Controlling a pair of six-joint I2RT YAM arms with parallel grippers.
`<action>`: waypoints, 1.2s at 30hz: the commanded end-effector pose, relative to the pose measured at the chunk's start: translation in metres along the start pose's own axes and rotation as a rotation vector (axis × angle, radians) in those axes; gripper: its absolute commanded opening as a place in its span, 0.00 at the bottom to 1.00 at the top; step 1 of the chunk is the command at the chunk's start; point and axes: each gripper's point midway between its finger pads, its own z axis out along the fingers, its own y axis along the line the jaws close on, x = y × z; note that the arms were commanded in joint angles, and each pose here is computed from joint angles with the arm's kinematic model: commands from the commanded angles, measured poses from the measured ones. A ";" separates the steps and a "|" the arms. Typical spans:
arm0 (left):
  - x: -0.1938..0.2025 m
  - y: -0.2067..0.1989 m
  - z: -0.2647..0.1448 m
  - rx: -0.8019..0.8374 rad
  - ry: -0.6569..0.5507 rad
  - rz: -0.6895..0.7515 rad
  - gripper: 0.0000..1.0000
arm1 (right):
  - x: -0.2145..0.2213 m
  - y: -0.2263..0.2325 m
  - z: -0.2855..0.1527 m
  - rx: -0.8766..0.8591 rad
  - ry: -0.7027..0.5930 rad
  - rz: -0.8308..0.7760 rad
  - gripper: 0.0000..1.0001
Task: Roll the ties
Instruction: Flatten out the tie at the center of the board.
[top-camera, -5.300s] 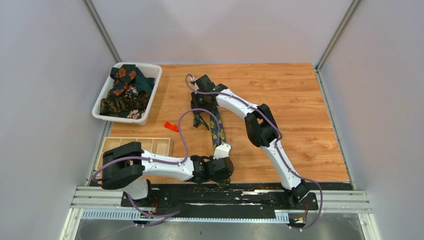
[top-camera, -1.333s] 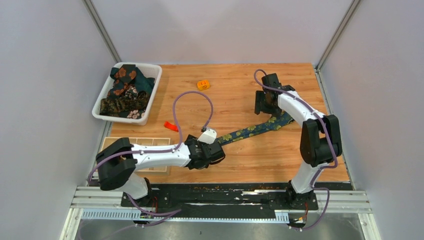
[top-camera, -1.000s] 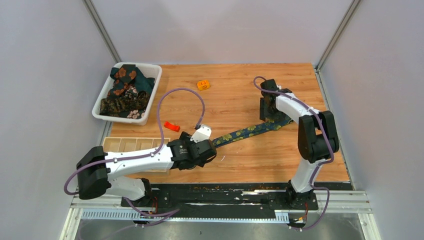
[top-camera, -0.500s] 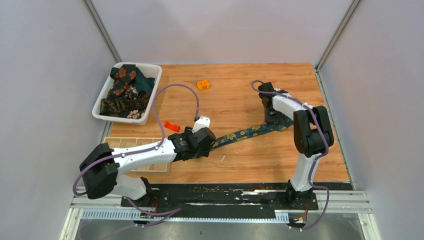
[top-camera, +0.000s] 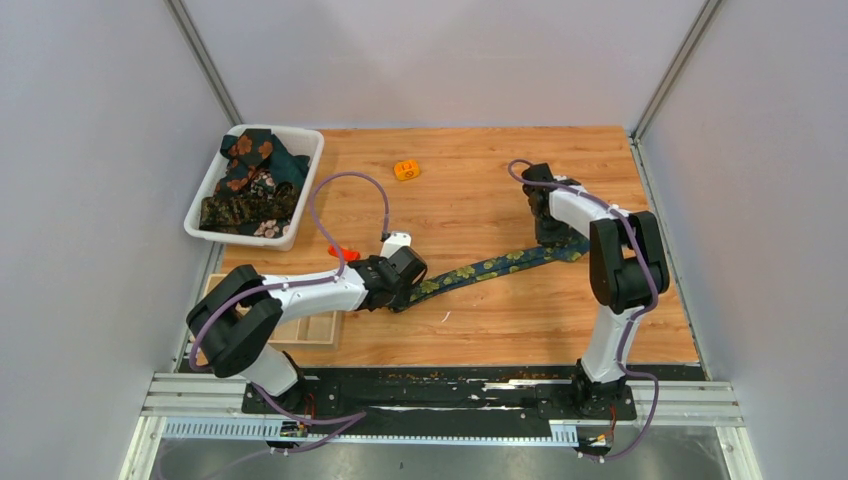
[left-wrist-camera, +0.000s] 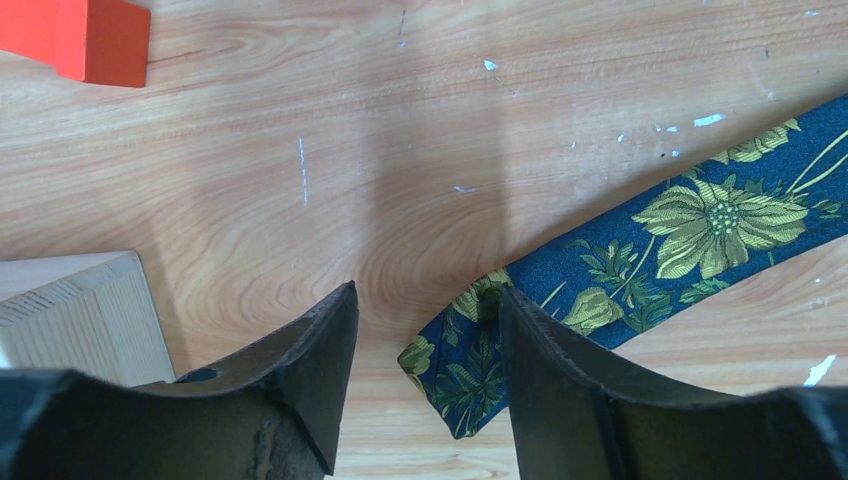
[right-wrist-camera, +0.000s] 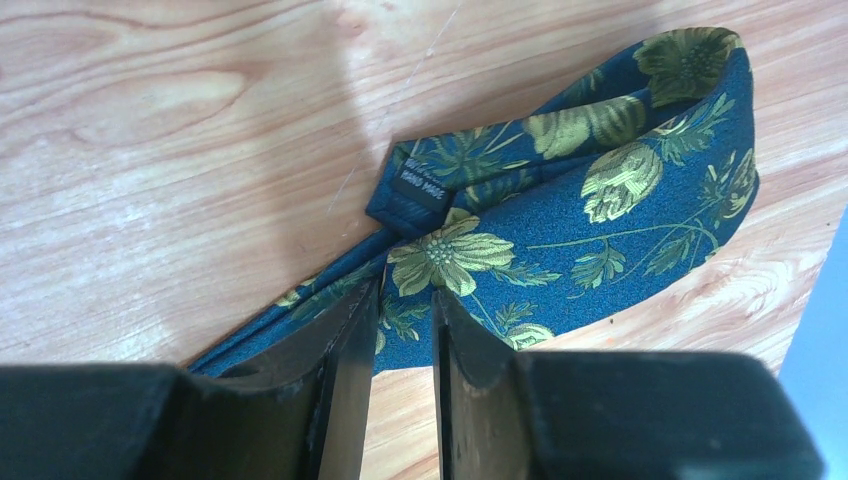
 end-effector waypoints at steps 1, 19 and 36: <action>0.003 0.000 0.005 0.002 0.003 -0.038 0.61 | -0.016 -0.014 0.000 0.033 -0.030 0.017 0.27; 0.019 0.010 0.010 -0.031 0.042 0.006 0.57 | -0.070 -0.073 0.042 0.117 -0.017 0.166 0.27; 0.018 0.012 0.011 -0.041 0.030 0.004 0.55 | -0.113 -0.115 0.023 0.071 -0.077 0.317 0.30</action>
